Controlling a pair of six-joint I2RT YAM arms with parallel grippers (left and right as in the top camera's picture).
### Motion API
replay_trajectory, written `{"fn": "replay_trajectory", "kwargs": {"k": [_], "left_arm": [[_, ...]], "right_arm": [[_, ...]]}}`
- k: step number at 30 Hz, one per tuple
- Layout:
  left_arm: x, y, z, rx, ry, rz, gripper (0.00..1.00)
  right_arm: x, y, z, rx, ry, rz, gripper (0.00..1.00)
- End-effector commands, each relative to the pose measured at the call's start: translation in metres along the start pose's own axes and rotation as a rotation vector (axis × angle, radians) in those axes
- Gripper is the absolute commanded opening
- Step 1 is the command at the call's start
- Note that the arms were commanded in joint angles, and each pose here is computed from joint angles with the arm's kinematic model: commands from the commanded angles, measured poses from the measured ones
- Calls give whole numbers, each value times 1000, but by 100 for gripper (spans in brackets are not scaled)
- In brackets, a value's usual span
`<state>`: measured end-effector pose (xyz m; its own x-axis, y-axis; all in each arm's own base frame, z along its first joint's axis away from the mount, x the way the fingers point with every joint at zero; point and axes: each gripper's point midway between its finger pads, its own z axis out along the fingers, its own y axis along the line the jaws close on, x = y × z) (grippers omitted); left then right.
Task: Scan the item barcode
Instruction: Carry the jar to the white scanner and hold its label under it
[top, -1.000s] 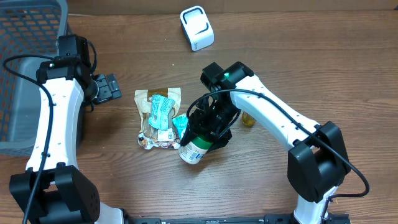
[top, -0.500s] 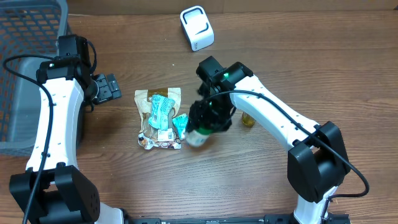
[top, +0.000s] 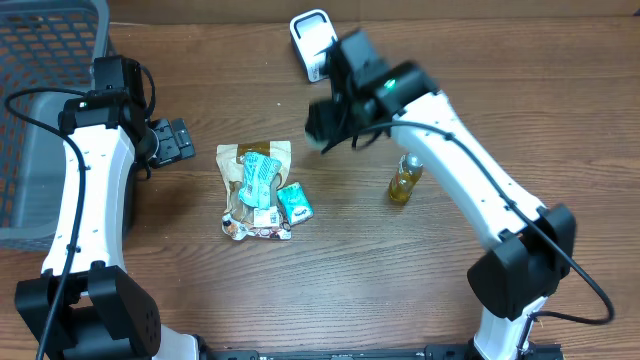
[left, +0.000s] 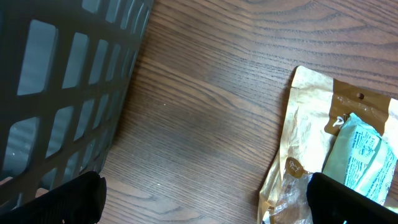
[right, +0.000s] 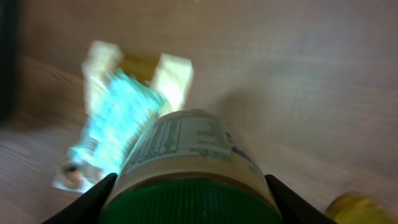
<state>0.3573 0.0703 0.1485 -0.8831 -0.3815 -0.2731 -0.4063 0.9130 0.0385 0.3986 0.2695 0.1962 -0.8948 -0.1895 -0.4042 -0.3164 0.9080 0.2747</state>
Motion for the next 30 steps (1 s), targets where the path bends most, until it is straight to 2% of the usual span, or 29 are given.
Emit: {"fn": "replay_trajectory", "kwargs": {"k": [1,4,8,15,22,30], "left_arm": [[-8,2,-11,-3,-38,8,100],[-8,2,-11,-3,-38,8,100],[-8,2,-11,-3,-38,8,100],[-8,2,-11,-3,-38,8,100],[-8,2,-11,-3,-38,8,100],[-8,2,-11,-3,-38,8,99]], "right_arm": [[-45,19,-53,-28,-175,-103,4],[-71,19,-69,6,-289,-111,4],[-96,7,-63,81,-392,-102,4],[-127,5,-26,87,-478,-100,4],[-165,-32,5,250,-620,-43,4],[-197,-63,38,259,-731,-2,4]]}}
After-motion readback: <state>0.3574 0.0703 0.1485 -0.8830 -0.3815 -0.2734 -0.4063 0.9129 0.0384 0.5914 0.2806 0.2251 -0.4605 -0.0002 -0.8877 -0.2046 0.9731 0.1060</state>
